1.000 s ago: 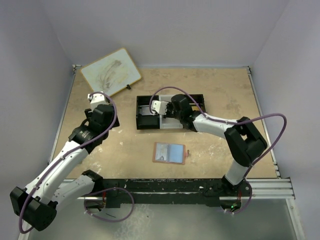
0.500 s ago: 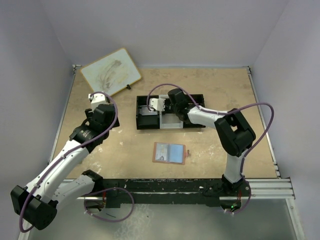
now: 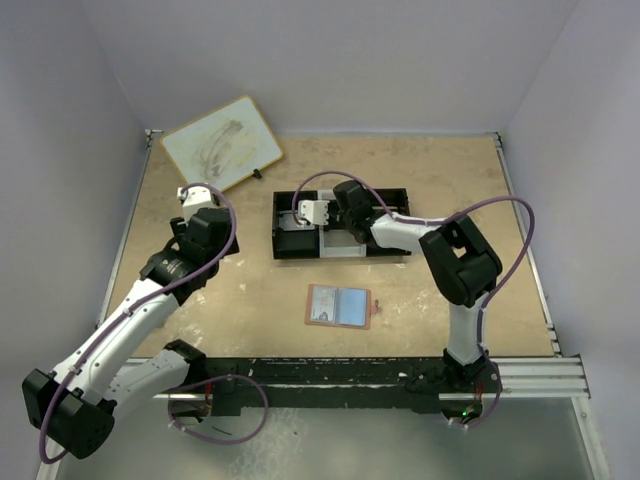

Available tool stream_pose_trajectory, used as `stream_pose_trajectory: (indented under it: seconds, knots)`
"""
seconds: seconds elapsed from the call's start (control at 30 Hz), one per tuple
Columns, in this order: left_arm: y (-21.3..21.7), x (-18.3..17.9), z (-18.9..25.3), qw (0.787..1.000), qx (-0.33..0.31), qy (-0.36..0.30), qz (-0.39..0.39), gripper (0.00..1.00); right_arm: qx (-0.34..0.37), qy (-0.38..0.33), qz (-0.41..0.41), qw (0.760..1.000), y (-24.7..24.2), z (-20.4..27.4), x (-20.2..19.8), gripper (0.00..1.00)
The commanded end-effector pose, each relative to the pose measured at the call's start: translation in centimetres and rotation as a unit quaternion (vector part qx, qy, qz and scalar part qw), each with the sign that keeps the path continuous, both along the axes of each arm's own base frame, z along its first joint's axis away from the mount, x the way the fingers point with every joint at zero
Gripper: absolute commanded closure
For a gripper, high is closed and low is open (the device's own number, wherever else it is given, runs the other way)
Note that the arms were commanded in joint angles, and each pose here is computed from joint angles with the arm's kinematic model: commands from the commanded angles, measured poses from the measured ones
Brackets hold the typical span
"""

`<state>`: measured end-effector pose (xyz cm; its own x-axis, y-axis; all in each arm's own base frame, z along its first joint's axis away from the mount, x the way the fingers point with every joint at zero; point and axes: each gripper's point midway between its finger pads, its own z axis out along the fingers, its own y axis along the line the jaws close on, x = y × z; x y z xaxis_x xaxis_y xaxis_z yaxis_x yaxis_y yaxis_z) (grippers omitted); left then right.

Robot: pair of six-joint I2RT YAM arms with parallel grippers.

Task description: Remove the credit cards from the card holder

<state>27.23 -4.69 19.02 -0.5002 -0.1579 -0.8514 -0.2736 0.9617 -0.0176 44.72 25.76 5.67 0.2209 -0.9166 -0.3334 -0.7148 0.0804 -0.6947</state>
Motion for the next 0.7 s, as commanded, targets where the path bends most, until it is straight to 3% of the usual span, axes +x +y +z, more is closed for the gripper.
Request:
stream_pose_trajectory:
  seconds: [0.0,0.47,0.67]
  knots:
    - [0.4,0.3,0.4,1.000,0.013,-0.005,0.002,0.33,0.012,-0.043,-0.012,0.999,0.1,1.9,1.6,0.95]
    - [0.2,0.3,0.0,1.000,0.016,0.004,-0.002,0.34,0.001,-0.031,-0.031,0.999,-0.3,0.7,1.9,0.87]
    - [0.2,0.3,-0.1,1.000,0.016,0.004,-0.002,0.34,0.039,-0.011,-0.033,0.999,0.4,1.8,1.2,0.72]
